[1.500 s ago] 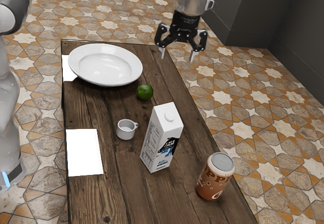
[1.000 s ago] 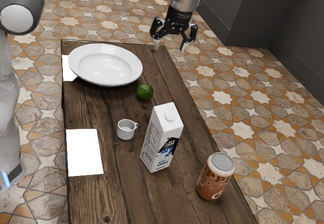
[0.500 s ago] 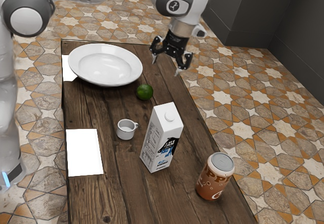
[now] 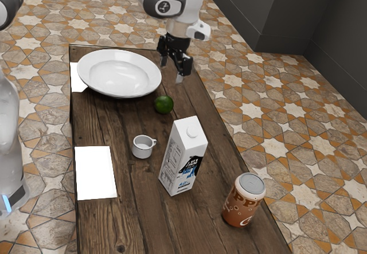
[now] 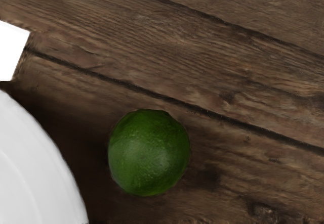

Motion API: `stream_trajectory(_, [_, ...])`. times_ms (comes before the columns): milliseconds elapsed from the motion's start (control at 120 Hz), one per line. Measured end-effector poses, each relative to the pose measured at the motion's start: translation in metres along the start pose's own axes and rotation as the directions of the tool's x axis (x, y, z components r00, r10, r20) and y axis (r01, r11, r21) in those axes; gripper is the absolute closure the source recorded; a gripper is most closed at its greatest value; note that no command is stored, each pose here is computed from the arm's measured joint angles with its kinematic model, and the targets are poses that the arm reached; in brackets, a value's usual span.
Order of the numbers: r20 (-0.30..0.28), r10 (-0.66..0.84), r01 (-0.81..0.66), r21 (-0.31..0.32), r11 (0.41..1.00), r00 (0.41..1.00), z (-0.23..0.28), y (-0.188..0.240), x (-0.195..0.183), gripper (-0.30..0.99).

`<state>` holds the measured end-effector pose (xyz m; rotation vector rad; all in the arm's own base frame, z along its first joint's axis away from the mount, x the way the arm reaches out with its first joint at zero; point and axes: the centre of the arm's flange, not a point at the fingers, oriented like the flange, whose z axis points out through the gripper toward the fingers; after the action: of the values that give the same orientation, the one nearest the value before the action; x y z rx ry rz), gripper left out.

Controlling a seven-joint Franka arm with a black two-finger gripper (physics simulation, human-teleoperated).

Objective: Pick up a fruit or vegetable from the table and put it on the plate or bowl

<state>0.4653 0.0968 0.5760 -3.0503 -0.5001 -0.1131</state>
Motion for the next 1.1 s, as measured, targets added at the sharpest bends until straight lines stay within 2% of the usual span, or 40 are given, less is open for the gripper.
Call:
stream_trajectory(83, [-0.016,0.118,-0.118,0.004,0.993,0.993,0.011,0.005,-0.012,0.00])
stream_trajectory(167, [0.011,0.213,-0.214,0.021,0.977,0.977,0.046,0.012,0.005,0.00])
stream_trajectory(258, [0.023,0.275,-0.276,0.034,0.961,0.961,0.075,0.000,0.027,0.00])
stream_trajectory(417, [-0.001,0.412,-0.412,0.043,0.910,0.911,0.085,-0.001,0.038,0.00])
stream_trajectory(492, [-0.007,0.467,-0.467,0.035,0.884,0.884,0.086,-0.003,0.027,0.00])
stream_trajectory(708, [-0.009,0.557,-0.557,0.007,0.831,0.831,0.097,-0.020,0.012,0.00])
stream_trajectory(917, [0.006,0.662,-0.662,-0.009,0.750,0.750,0.109,-0.007,0.003,0.00])
stream_trajectory(1100, [-0.003,0.720,-0.720,-0.002,0.694,0.694,0.116,-0.005,0.008,0.00])
